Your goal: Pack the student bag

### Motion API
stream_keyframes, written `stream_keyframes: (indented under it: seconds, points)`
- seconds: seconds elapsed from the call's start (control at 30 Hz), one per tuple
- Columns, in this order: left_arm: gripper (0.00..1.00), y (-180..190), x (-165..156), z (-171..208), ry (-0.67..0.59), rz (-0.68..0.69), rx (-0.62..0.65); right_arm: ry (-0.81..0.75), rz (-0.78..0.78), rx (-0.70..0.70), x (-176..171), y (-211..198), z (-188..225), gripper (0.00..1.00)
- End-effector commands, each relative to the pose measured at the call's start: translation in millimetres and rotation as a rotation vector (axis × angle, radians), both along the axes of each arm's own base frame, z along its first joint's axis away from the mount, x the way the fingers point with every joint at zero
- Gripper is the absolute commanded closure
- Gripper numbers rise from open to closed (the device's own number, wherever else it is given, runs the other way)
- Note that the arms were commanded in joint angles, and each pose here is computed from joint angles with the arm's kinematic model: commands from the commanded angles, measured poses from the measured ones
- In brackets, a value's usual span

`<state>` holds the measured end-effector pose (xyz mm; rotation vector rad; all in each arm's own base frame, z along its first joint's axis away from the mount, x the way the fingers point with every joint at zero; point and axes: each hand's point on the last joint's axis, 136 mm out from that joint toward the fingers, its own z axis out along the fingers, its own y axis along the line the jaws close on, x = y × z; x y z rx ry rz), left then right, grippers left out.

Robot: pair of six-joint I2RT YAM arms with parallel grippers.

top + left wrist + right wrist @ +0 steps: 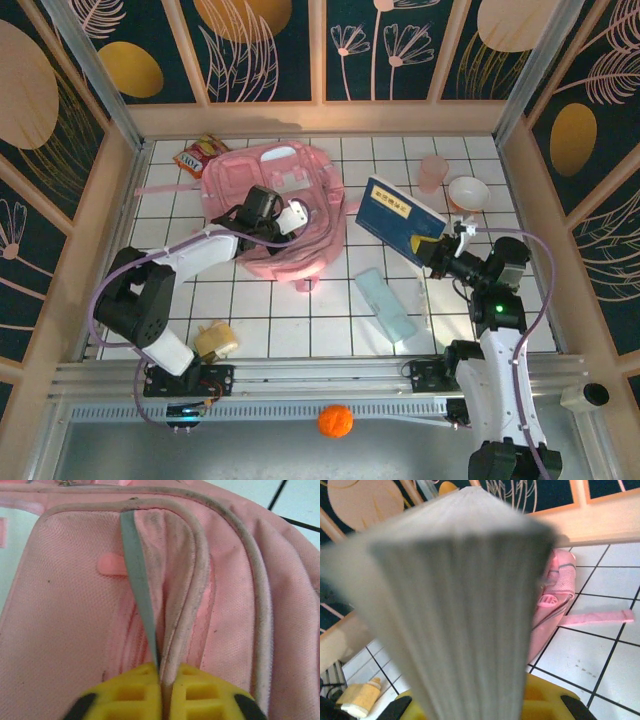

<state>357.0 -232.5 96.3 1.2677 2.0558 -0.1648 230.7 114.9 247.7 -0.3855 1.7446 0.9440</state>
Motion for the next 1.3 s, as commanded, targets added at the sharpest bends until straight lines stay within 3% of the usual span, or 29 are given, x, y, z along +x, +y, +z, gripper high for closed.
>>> stream_keyframes:
  seconds: [0.0,0.23,0.43,0.57,0.8,1.07,1.27]
  points:
    - [1.0,-7.7,14.8,81.5,-0.146,0.05,-0.169,0.075,-0.086,0.069,7.1,-7.6,-1.0,1.0]
    - [1.0,-22.8,5.4,166.5,-0.127,0.107,-0.46,0.359,-0.318,0.26,27.3,-32.1,-10.4,1.0]
    - [1.0,-26.8,17.0,209.0,-0.11,0.207,-0.641,0.512,-0.279,0.384,23.6,-11.0,-7.9,1.0]
    - [1.0,-25.7,29.5,220.5,-0.112,0.271,-0.678,0.634,-0.182,0.488,14.5,26.9,-17.1,1.0]
    - [1.0,-29.8,37.7,229.3,-0.091,0.3,-0.734,0.69,-0.22,0.641,18.4,69.3,-21.7,1.0]
    - [1.0,-32.3,37.0,232.0,-0.082,0.291,-0.757,0.693,-0.215,0.771,43.5,127.1,-20.6,1.0]
    - [1.0,-34.3,34.8,239.5,-0.091,0.272,-0.776,0.718,-0.281,0.819,74.0,165.9,-43.8,1.0]
